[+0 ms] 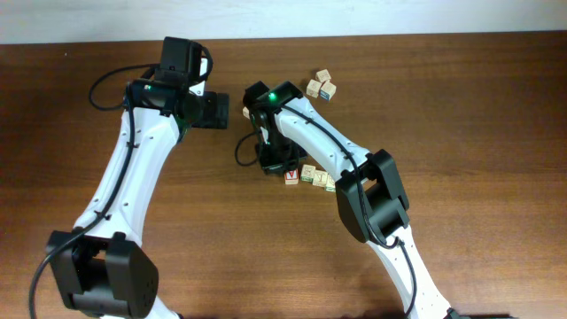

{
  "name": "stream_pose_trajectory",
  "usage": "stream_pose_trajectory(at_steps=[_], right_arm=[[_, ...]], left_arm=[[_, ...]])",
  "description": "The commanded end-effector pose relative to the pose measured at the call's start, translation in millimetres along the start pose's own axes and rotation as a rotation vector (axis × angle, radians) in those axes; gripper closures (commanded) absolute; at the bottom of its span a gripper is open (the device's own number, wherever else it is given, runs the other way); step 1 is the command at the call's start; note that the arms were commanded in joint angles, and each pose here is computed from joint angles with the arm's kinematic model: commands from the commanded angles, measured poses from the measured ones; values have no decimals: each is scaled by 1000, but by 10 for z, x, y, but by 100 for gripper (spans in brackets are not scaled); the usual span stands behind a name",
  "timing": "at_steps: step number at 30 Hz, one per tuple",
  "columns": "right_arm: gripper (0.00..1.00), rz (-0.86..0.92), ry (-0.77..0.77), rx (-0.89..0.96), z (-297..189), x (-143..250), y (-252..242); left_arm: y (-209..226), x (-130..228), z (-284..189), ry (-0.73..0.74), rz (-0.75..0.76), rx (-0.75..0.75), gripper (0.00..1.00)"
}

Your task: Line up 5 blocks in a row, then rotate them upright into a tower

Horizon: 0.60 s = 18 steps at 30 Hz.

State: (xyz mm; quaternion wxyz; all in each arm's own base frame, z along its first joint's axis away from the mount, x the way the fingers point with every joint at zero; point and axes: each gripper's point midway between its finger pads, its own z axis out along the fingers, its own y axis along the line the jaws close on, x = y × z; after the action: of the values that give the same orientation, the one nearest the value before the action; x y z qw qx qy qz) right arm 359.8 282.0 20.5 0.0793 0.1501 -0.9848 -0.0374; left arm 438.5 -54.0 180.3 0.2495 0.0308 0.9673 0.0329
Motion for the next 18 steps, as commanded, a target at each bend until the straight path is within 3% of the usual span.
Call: stream_pose_trajectory(at_steps=[1,12,18], right_arm=[[96,3,13,78,49,17,-176],[96,48,46,58,15,46,-335],[96,85,0,-50,-293,-54,-327]], left_arm=[[28,-53,-18,-12,-21,-8,1],[28,-52,-18,-11,-21,-8,1],[38,-52,-17,-11,-24,-9,1]])
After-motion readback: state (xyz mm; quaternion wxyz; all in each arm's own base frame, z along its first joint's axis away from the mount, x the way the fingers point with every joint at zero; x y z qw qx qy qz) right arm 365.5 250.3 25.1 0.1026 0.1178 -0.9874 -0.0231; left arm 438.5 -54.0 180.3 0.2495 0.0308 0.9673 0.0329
